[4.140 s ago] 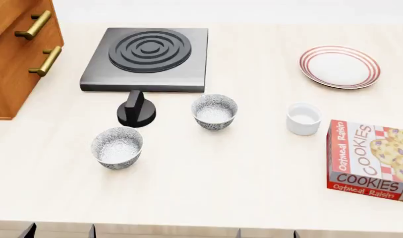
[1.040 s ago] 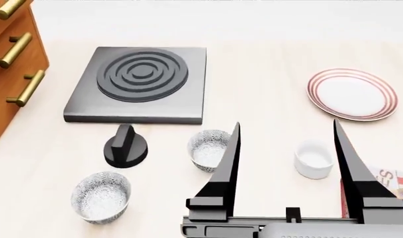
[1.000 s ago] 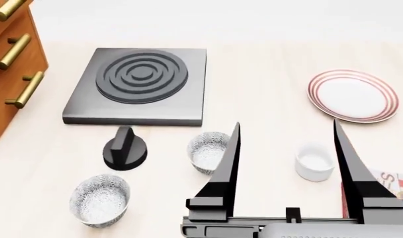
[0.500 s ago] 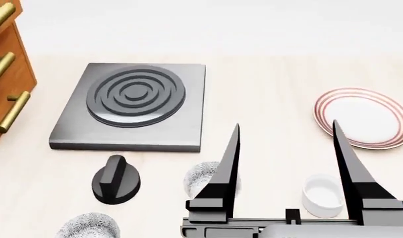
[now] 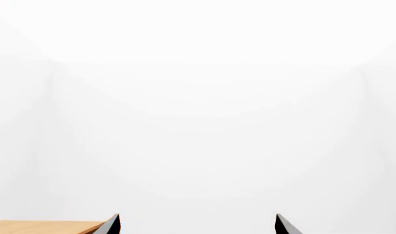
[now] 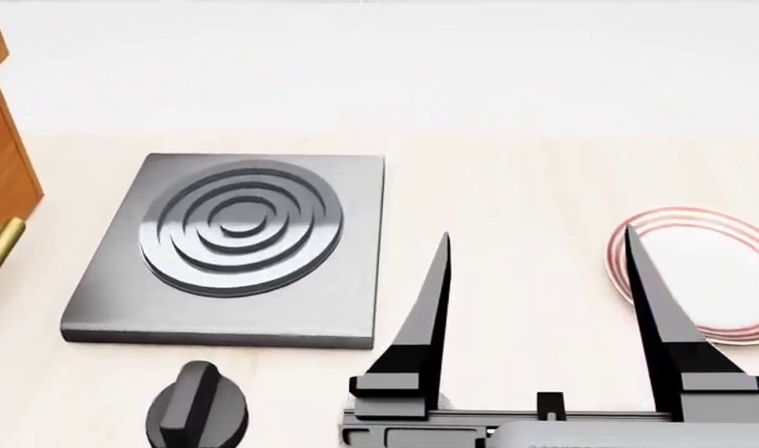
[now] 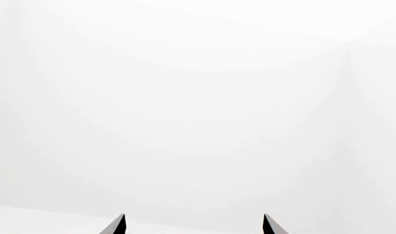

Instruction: Pick the akita bowl next to the ramekin and place it on the plate.

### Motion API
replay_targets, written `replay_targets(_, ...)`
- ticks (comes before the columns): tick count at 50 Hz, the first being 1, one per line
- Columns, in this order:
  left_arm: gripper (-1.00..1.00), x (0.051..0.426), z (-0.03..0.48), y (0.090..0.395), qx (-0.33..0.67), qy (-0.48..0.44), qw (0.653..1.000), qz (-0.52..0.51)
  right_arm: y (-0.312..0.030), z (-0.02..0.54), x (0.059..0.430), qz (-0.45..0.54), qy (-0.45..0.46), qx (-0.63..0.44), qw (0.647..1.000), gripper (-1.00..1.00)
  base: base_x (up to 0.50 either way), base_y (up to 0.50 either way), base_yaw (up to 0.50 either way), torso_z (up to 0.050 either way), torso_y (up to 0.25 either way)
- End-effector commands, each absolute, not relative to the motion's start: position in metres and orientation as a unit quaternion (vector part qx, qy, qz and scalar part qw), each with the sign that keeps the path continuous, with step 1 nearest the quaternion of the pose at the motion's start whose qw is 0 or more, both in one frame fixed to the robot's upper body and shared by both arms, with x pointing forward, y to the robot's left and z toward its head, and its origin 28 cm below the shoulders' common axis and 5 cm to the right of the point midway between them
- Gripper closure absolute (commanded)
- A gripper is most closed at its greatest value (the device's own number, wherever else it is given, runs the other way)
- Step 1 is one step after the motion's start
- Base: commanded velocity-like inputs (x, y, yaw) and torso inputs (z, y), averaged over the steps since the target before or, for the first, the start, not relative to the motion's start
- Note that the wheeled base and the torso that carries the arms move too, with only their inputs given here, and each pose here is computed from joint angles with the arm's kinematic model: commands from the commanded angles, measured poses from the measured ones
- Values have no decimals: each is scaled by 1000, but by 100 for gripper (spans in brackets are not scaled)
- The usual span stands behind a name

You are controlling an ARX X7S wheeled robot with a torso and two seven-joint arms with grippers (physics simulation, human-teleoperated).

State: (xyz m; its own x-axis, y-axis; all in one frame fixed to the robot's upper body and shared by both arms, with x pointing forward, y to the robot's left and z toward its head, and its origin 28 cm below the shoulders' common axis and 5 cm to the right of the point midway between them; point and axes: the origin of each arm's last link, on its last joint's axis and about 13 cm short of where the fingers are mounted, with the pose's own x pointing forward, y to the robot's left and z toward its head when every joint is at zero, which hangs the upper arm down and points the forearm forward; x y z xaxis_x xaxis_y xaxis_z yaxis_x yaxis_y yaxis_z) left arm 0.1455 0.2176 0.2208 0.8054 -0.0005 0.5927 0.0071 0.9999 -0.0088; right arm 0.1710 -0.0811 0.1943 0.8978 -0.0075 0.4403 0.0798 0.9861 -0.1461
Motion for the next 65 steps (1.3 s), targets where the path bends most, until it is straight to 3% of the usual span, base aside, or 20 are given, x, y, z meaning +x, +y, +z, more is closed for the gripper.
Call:
replay_targets(1,-100,146,220,217,-5,-311,950,-2,-81,195,171,-21,-225,-81,971,-100,281,0,0,0,0)
replay_targets(28,-100,146,219,217,-3,-309,951,-1,-81,194,170,-35,-226,-86,970,-100,281,0,0,0,0)
replay_targets(41,-100,147,217,217,7,-310,951,1,-80,193,170,-34,-218,-92,971,-100,0,0,0,0,0)
replay_targets(65,-100,148,215,217,9,-307,952,1,-79,192,170,-32,-213,-94,972,-100,0,0,0,0,-126)
